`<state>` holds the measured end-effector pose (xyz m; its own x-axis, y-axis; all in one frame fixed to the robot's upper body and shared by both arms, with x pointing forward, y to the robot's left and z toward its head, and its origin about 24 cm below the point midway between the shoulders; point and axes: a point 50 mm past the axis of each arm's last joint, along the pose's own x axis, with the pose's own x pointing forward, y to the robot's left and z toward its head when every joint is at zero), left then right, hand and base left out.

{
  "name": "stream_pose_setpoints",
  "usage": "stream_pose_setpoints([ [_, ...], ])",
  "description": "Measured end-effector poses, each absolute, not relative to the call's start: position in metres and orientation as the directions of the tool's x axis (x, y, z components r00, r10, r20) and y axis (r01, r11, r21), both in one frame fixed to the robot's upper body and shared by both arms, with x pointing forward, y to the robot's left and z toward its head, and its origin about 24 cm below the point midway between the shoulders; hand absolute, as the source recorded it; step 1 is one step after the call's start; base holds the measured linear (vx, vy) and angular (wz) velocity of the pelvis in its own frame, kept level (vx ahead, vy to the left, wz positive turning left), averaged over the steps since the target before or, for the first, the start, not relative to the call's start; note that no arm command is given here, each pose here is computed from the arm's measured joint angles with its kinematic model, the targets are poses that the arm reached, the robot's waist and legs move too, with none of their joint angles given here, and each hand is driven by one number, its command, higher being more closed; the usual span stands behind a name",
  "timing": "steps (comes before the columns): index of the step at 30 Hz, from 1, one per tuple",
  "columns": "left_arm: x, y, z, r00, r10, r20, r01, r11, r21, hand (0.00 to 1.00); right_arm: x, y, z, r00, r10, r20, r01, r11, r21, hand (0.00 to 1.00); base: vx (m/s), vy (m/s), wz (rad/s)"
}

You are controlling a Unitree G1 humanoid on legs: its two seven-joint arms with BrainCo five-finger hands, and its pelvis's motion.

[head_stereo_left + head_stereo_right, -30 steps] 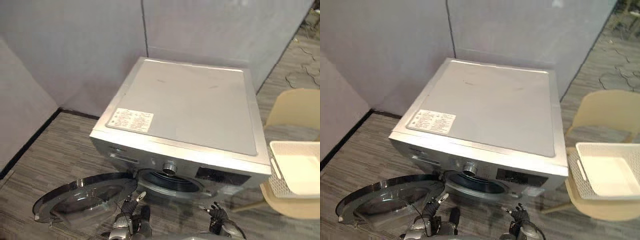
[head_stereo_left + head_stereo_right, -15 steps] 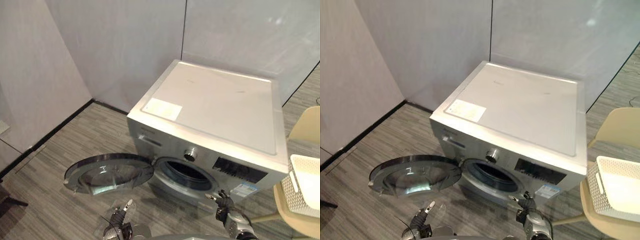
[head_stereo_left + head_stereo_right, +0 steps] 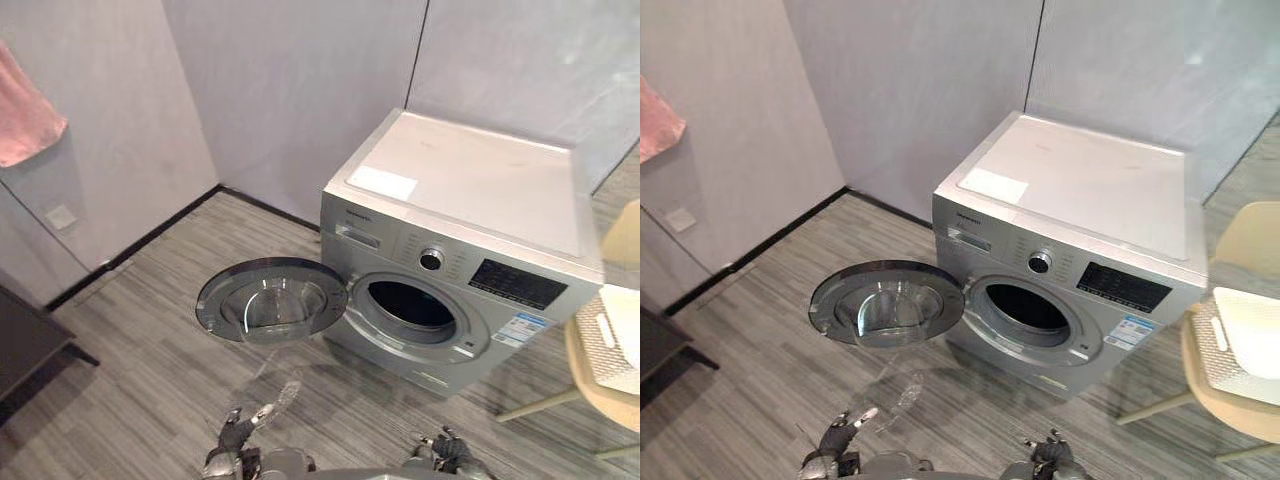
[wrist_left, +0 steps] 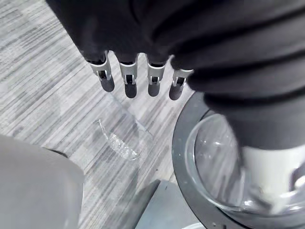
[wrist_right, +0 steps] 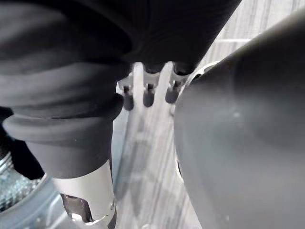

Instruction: Pick up the laundry basket with both hands and put the clothes into the washing machine.

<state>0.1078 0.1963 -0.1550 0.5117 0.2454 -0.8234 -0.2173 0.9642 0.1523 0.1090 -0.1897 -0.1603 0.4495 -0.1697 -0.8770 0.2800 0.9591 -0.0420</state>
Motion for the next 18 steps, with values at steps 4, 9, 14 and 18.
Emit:
stream_pose_setpoints([
  [4, 0.103, 0.198, -0.157, 0.495, 0.239, -0.835, -0.217, 0.965, 0.148, 0.0, 0.109, -0.185, -0.16, 0.459, -0.158, -0.874, 0.28, 0.96, -0.027, 0.0, -0.1, 0.062, -0.31],
  [9, 0.093, 0.2, -0.16, 0.454, 0.257, -0.853, -0.274, 0.951, 0.141, 0.0, 0.105, -0.177, -0.162, 0.455, -0.119, -0.883, 0.251, 0.968, -0.001, 0.0, 0.0, -0.029, -0.24],
  [14, 0.09, 0.194, -0.163, 0.433, 0.229, -0.872, -0.226, 0.964, 0.141, 0.0, 0.101, -0.178, -0.165, 0.422, -0.117, -0.899, 0.24, 0.971, -0.013, 0.0, 0.02, -0.079, 0.07],
  [18, 0.099, 0.191, -0.161, 0.461, 0.216, -0.861, -0.193, 0.971, 0.141, 0.0, 0.104, -0.178, -0.165, 0.42, -0.118, -0.9, 0.237, 0.971, -0.017, 0.0, -0.04, -0.079, 0.13],
])
